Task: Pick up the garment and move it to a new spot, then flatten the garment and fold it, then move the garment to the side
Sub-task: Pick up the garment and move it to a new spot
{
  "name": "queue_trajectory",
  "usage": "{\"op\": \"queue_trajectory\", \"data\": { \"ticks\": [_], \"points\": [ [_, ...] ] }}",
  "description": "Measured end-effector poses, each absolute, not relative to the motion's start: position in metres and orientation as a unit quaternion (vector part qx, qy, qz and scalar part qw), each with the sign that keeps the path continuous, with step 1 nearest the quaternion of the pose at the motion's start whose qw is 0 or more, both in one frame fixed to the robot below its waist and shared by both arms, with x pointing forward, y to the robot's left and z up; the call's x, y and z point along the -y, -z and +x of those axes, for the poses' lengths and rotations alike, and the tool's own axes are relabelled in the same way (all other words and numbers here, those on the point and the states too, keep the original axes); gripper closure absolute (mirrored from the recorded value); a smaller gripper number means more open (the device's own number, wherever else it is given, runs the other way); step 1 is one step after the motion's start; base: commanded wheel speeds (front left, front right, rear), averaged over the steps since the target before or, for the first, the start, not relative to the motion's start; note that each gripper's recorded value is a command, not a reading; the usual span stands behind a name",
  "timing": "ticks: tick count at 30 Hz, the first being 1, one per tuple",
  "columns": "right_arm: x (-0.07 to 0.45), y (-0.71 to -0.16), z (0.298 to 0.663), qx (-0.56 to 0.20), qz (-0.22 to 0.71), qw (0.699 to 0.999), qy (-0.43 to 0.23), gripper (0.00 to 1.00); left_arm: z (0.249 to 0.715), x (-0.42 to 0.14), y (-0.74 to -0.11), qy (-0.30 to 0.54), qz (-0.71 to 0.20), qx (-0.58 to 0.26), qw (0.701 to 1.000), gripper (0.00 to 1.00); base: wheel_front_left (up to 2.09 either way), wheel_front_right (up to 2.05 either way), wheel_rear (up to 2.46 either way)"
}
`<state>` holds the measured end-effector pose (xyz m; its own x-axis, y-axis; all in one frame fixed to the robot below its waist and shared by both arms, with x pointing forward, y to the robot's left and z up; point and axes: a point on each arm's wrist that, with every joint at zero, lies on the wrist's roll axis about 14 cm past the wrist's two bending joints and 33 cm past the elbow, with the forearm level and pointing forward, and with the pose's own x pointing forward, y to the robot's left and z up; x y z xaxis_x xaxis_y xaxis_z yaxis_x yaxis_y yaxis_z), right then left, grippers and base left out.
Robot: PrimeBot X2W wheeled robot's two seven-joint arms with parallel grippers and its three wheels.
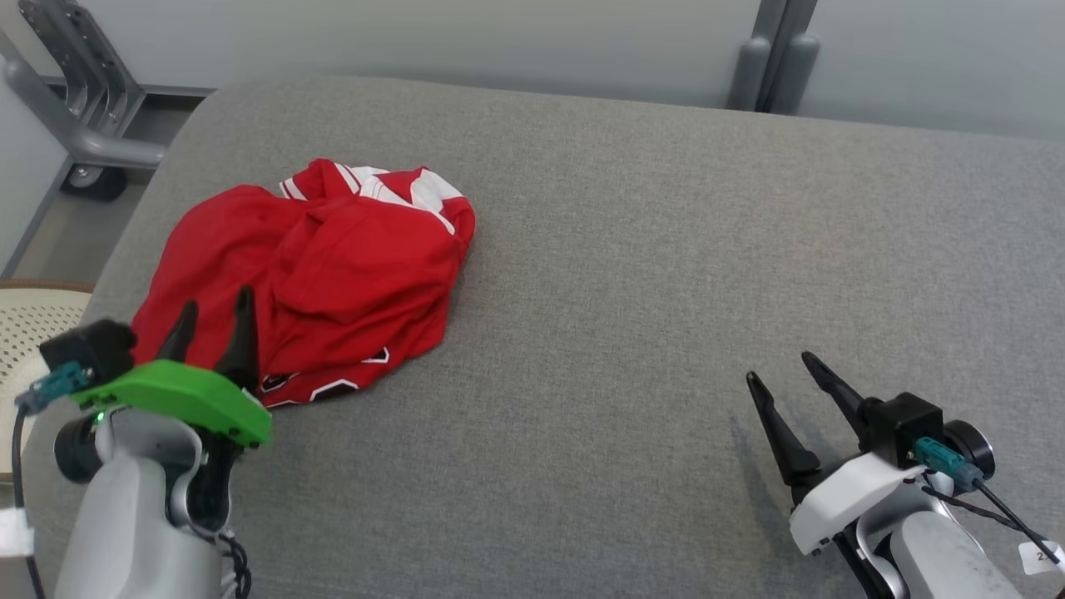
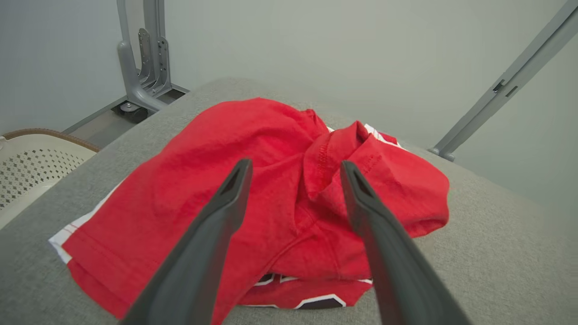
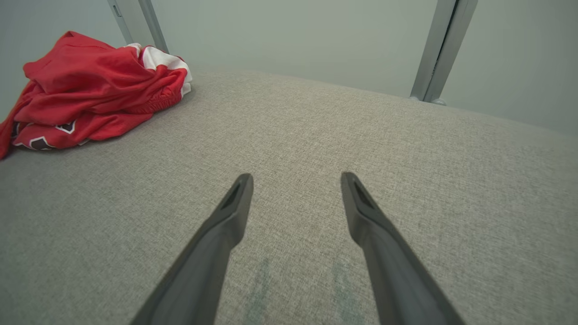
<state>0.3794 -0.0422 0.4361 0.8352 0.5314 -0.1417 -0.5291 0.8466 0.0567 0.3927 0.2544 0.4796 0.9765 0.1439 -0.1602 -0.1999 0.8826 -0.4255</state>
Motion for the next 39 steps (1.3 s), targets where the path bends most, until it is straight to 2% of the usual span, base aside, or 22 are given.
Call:
{"op": "queue_trajectory", "data": {
  "ticks": [5,15,16,17,18,22,25,33,36,39],
  "points": [
    [0.044,-0.427,0.391,-0.083,0.006,0.957,-0.277,0.00,0.427,-0.226,-0.470,-0.042,-0.249,-0.120,0.960,0.00,0.00,0.00,0.00],
    [0.060,-0.425,0.430,-0.069,0.010,0.966,-0.248,0.00,0.454,-0.210,-0.416,-0.036,-0.277,-0.213,0.936,0.00,0.00,0.00,0.00],
    [0.065,-0.424,0.431,-0.071,0.011,0.968,-0.241,0.00,0.455,-0.205,-0.410,-0.032,-0.279,-0.225,0.933,0.55,0.00,0.00,0.00],
    [0.070,-0.422,0.432,-0.073,0.010,0.970,-0.233,0.00,0.456,-0.200,-0.405,-0.026,-0.280,-0.234,0.931,0.89,0.00,0.00,0.00],
    [0.075,-0.420,0.432,-0.076,0.010,0.971,-0.226,0.00,0.457,-0.194,-0.401,-0.019,-0.281,-0.243,0.928,1.00,0.00,0.00,0.00],
    [0.083,-0.416,0.431,-0.083,0.010,0.973,-0.215,0.00,0.461,-0.179,-0.398,0.003,-0.271,-0.257,0.927,1.00,0.00,0.00,0.00],
    [0.084,-0.418,0.431,-0.082,0.014,0.974,-0.211,0.00,0.474,-0.167,-0.421,0.033,-0.256,-0.229,0.939,1.00,0.00,0.00,0.00],
    [0.070,-0.430,0.424,-0.072,0.031,0.974,-0.214,0.00,0.518,-0.129,-0.565,0.141,-0.201,-0.051,0.968,1.00,0.00,0.00,0.00],
    [0.063,-0.438,0.421,-0.065,0.047,0.974,-0.213,0.00,0.518,-0.107,-0.613,0.189,-0.188,-0.004,0.964,1.00,0.00,0.00,0.00],
    [0.061,-0.443,0.417,-0.061,0.059,0.975,-0.207,0.00,0.510,-0.068,-0.639,0.254,-0.206,-0.002,0.945,1.00,0.00,0.00,0.00]
  ]
}}
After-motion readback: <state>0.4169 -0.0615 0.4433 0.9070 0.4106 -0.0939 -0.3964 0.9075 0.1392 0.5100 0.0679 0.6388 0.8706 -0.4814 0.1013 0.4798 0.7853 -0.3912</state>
